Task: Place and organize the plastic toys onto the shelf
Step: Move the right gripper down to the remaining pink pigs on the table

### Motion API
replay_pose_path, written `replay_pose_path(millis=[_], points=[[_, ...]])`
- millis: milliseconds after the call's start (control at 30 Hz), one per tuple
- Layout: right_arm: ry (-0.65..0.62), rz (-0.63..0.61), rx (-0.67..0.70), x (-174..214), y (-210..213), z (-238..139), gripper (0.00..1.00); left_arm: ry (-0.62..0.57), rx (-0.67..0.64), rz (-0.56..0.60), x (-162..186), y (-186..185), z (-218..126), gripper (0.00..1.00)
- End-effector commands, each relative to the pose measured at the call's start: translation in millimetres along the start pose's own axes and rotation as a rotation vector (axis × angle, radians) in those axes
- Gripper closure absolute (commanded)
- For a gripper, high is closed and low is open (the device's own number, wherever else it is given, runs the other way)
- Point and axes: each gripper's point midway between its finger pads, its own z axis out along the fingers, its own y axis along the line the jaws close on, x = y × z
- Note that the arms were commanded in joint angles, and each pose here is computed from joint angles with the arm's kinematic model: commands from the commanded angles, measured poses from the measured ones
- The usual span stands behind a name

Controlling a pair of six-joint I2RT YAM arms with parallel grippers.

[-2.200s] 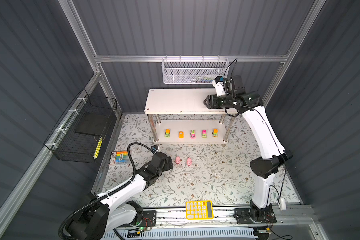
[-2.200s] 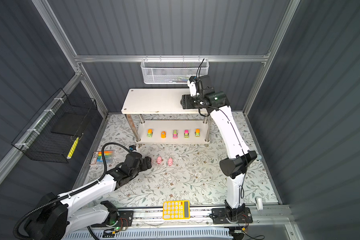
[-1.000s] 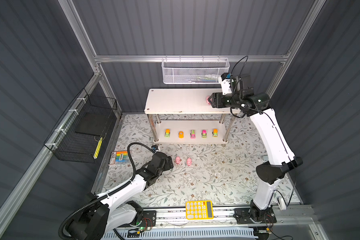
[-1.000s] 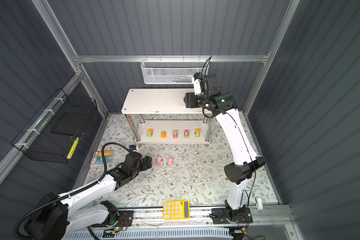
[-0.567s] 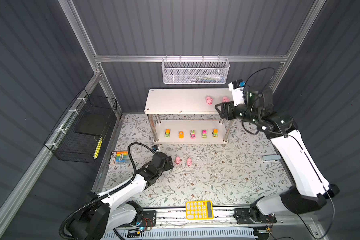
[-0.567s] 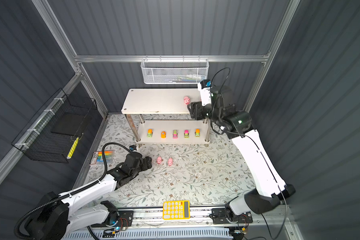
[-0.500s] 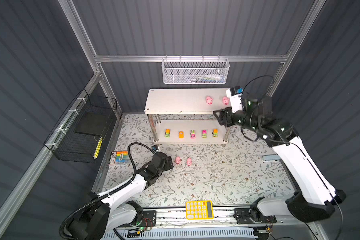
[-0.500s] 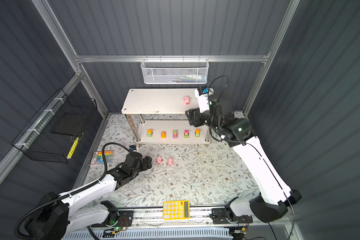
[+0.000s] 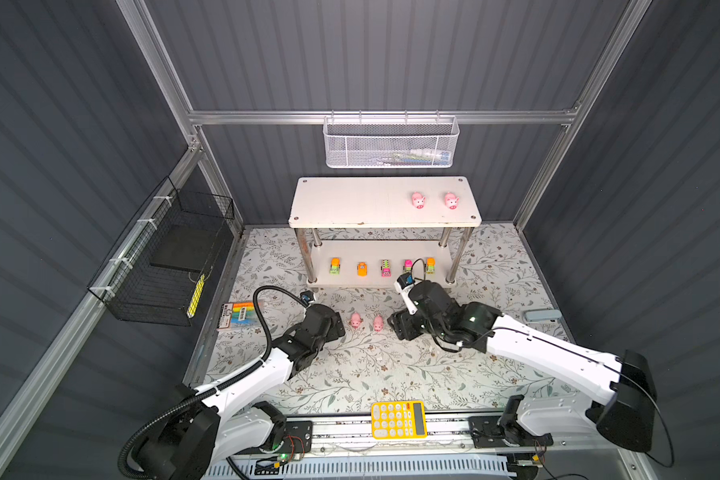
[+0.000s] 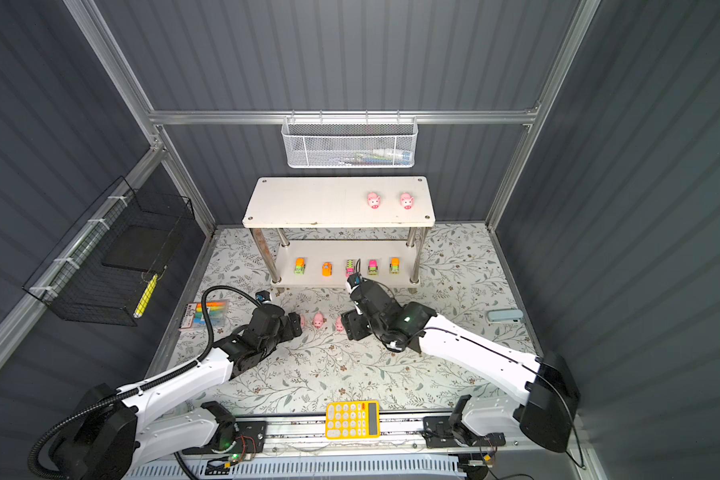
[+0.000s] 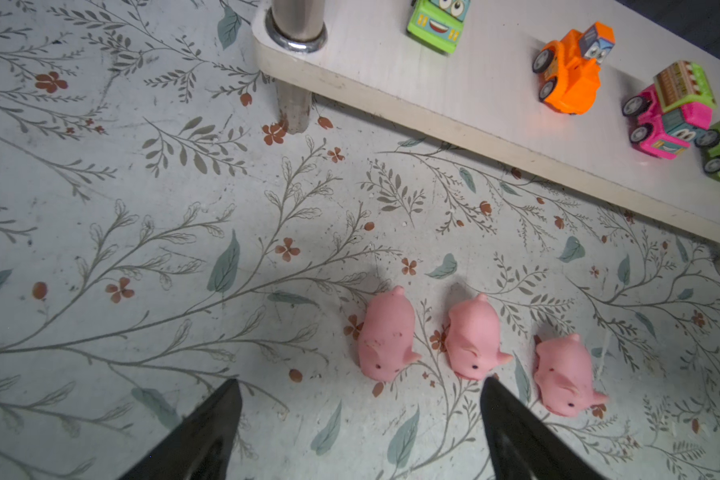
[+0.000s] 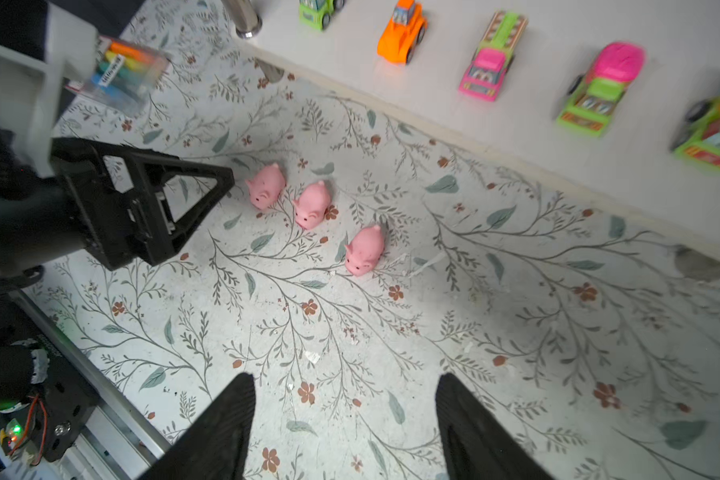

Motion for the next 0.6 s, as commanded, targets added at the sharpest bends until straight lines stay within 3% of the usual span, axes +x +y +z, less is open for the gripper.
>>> replay_pose_path(millis=[0,567], points=[[-0.044,0.077,-0.036,-12.7,12.2,21.9,0.28,-0.04,-0.03,-0.042,-14.2,4.6,-8.9,0.08],[0.12,0.172,0.042,17.3,10.5,118.2,0.24,-0.064,-0.075,-0.056,-19.6,13.4,-14.4,0.04]])
